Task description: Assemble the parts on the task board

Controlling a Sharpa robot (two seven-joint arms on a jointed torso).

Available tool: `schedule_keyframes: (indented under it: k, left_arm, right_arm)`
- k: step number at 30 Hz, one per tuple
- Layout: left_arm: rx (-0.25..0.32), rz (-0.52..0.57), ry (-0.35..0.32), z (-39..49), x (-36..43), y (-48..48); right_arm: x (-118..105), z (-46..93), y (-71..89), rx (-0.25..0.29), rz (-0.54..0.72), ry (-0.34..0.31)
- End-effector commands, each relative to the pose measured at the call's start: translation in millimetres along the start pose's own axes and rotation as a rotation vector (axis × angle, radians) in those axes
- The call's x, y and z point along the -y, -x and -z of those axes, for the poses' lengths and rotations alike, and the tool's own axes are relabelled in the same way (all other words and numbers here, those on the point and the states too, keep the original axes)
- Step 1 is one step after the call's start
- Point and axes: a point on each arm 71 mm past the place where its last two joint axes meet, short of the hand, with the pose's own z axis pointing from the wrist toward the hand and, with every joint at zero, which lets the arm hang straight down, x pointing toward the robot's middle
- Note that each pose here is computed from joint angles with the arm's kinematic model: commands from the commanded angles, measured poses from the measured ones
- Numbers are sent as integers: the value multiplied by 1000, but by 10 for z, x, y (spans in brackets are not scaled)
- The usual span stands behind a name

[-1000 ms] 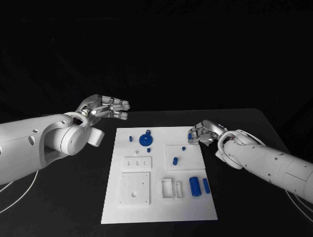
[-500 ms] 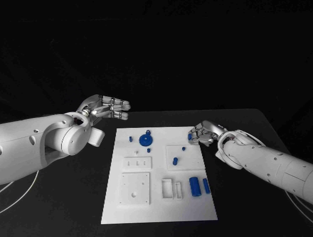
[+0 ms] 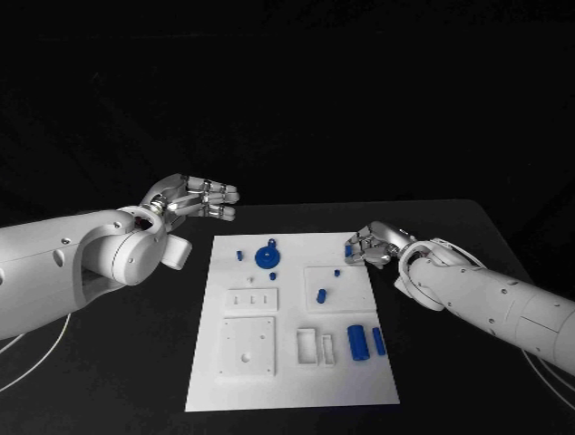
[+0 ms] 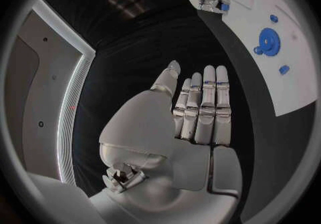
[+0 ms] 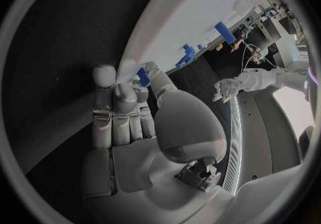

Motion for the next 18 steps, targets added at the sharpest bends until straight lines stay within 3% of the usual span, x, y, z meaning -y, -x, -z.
schedule_keyframes:
  k: [1,18]
  left_arm:
    - [-17,2,-7,-2,10,-23]
    - [-20,3,-7,0,11,-27]
  right_arm:
    - [-16,-2,-19,-16,7,14]
    - [-22,-6,-9,4,11,18]
